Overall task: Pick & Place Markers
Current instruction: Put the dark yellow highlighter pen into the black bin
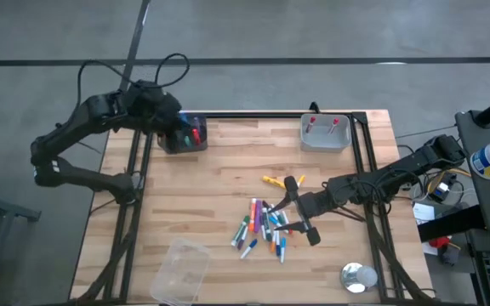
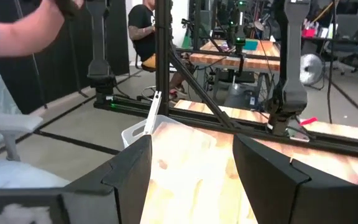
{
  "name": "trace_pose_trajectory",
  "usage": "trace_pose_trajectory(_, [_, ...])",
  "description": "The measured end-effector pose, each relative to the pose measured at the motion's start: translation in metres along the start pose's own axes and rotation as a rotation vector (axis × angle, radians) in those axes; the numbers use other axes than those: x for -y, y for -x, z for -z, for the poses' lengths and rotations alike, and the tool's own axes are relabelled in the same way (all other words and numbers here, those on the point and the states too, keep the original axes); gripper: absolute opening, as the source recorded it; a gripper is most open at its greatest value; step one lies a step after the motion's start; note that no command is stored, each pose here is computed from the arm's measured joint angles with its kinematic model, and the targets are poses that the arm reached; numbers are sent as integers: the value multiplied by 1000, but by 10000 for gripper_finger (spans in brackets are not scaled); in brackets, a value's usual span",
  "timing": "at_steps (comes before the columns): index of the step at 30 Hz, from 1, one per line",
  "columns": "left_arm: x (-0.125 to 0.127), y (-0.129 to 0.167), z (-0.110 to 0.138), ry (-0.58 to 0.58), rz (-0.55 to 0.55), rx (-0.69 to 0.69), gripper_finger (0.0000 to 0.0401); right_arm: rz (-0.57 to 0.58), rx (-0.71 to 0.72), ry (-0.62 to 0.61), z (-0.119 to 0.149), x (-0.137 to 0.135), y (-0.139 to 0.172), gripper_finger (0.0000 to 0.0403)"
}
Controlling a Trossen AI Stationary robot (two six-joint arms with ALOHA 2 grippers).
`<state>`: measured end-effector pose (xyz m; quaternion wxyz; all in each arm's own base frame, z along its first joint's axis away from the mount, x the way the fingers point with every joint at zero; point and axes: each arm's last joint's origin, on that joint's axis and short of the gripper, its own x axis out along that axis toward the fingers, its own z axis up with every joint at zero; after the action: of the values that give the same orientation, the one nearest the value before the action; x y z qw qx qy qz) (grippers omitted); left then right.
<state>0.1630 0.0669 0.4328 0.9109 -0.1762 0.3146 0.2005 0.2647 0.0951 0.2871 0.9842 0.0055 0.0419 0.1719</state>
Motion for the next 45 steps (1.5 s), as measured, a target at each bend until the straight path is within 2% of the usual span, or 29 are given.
trace_pose_trajectory(4, [15, 0, 2, -56, 69, 9, 106, 0, -10, -35, 1, 0, 0, 219])
trace_pose_trajectory(10, [35, -20, 17, -152, 176, 45, 106, 11, -83, -106, 8, 1, 0, 219])
trace_pose_trajectory(18, [54, -50, 50, -169, 309, 101, 106, 52, -140, -138, 14, 2, 1, 219])
trace_pose_trajectory(27, [71, -71, 85, -210, 464, 217, 106, 274, -223, -110, 23, 9, 4, 219])
trace_pose_trajectory(34, [70, -87, 108, -240, 501, 271, 106, 401, -223, -87, 24, 14, 5, 219])
trace_pose_trajectory(45, [67, -100, 125, -218, 533, 327, 106, 454, -232, -108, 25, 28, 7, 219])
